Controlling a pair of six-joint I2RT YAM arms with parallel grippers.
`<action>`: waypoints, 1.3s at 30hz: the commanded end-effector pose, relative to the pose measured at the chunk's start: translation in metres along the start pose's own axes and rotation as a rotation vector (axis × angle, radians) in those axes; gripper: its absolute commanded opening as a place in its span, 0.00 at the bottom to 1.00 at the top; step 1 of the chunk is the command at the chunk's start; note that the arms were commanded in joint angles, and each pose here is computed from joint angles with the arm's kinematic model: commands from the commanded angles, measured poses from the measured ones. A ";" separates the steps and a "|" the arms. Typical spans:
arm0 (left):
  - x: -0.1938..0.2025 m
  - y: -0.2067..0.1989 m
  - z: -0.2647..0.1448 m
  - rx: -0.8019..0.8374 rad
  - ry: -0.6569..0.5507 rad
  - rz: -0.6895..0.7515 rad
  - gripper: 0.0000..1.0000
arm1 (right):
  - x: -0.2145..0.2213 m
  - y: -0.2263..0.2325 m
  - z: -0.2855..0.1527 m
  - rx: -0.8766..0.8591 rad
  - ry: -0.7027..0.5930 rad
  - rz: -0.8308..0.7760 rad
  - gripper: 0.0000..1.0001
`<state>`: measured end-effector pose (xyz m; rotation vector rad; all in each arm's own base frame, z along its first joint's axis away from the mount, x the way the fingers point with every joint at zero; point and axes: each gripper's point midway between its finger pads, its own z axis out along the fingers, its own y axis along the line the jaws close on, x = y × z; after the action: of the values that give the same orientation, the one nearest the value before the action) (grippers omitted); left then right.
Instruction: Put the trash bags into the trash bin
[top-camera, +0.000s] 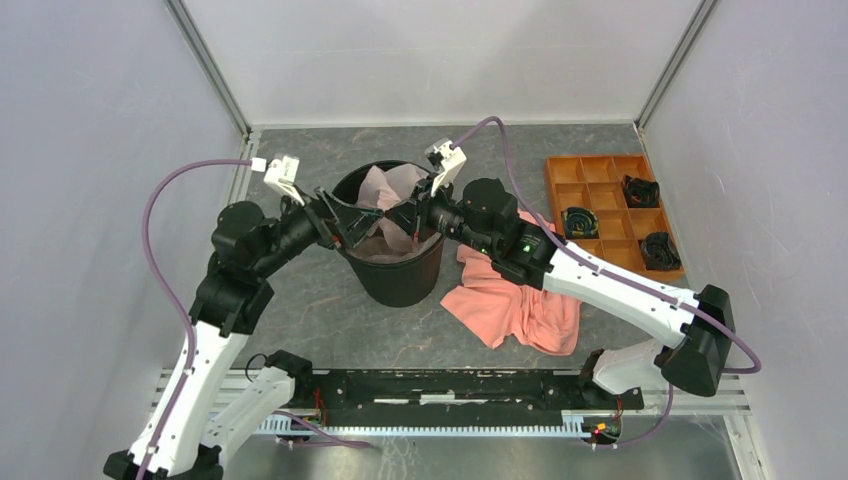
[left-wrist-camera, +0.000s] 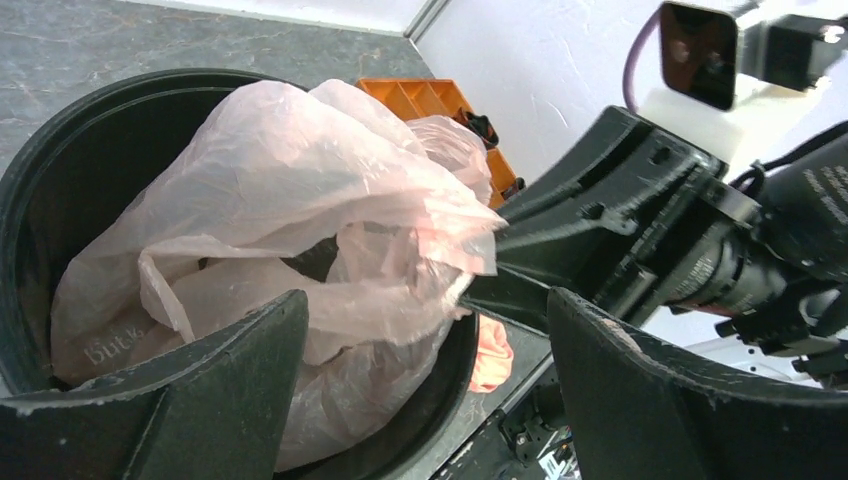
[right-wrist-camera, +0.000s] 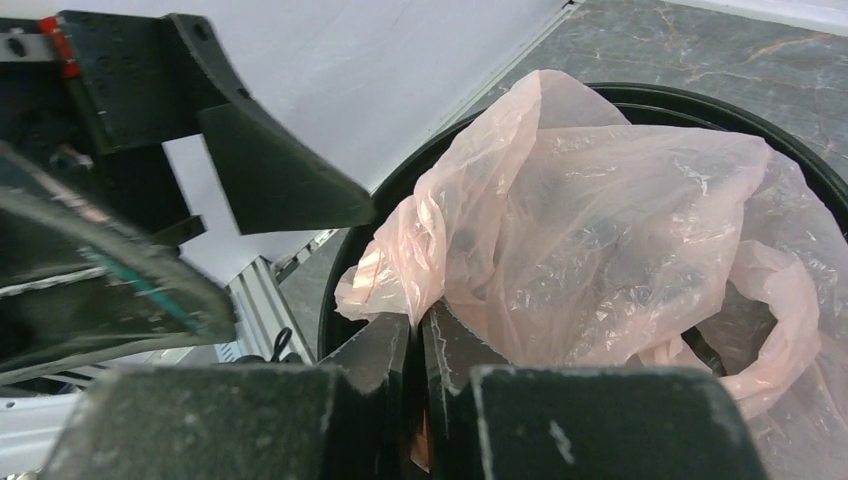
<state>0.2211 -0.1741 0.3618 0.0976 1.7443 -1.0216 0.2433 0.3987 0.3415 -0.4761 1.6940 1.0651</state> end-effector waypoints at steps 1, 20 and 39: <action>0.004 -0.008 0.018 0.087 0.031 -0.046 0.89 | -0.028 0.019 -0.011 -0.065 -0.070 -0.007 0.11; 0.042 0.042 0.008 -0.119 0.124 0.003 0.06 | -0.045 -0.018 -0.035 0.081 -0.062 -0.480 0.53; 0.025 0.023 -0.007 -0.082 0.068 0.039 0.02 | -0.002 -0.014 -0.014 0.020 -0.035 -0.901 0.84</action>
<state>0.2156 -0.1647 0.3107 0.0661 1.8919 -0.9440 0.2333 0.3784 0.3227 -1.1318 1.3038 0.4553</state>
